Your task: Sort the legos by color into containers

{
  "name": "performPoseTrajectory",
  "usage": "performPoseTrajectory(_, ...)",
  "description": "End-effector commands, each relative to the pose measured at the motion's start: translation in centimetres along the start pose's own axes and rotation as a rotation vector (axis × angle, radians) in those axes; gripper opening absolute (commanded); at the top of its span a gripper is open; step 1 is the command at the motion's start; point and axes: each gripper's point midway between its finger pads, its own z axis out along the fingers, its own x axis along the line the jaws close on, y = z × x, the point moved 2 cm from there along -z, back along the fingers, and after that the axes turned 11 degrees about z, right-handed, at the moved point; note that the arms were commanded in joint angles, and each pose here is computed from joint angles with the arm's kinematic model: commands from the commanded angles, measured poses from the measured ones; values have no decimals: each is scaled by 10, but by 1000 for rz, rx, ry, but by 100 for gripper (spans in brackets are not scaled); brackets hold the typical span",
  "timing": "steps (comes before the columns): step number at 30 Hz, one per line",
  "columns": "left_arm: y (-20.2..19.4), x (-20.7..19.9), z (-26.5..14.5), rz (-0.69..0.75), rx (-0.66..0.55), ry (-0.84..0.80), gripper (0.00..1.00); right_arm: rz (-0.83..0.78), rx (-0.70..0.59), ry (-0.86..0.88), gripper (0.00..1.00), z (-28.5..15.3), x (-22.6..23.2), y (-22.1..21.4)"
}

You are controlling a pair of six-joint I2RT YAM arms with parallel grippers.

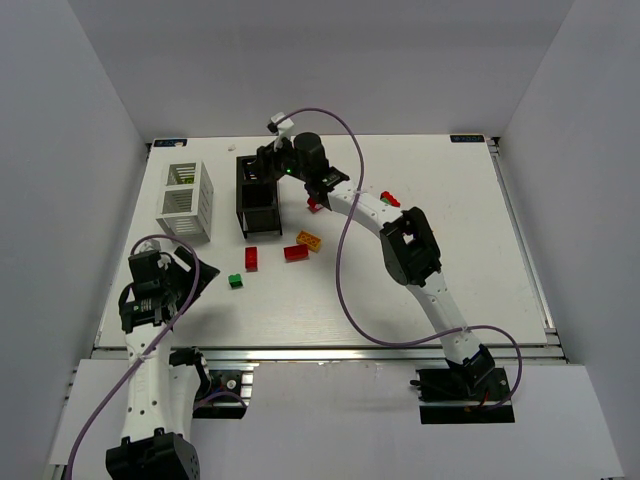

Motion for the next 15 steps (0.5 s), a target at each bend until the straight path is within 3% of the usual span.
performPoseTrajectory(1, 2, -4, 2, 18, -10, -37, 86, -76, -134, 83, 69, -9, 25, 61)
performPoseTrajectory(3, 0, -5, 4, 14, 1, -51, 79, -145, -122, 169, 77, -20, 36, 63)
performPoseTrajectory(4, 0, -6, 4, 16, 3, -58, 77, -175, -152, 200, 87, -34, 47, 86)
performPoseTrajectory(5, -1, -8, 5, 18, 7, -64, 76, -186, -159, 216, 90, -44, 44, 94)
performPoseTrajectory(6, -1, -9, 5, 22, 9, -68, 75, -190, -119, 277, 89, -53, 47, 81)
performPoseTrajectory(7, -2, -11, 5, 27, 12, -74, 74, -220, -138, 302, 89, -70, 50, 104)
performPoseTrajectory(12, -3, -19, 10, 22, 29, -80, 74, -251, 8, 395, 89, -119, 50, 107)
performPoseTrajectory(15, -7, -29, 17, 53, 57, -44, 75, -221, 73, 414, 71, -160, 42, 95)
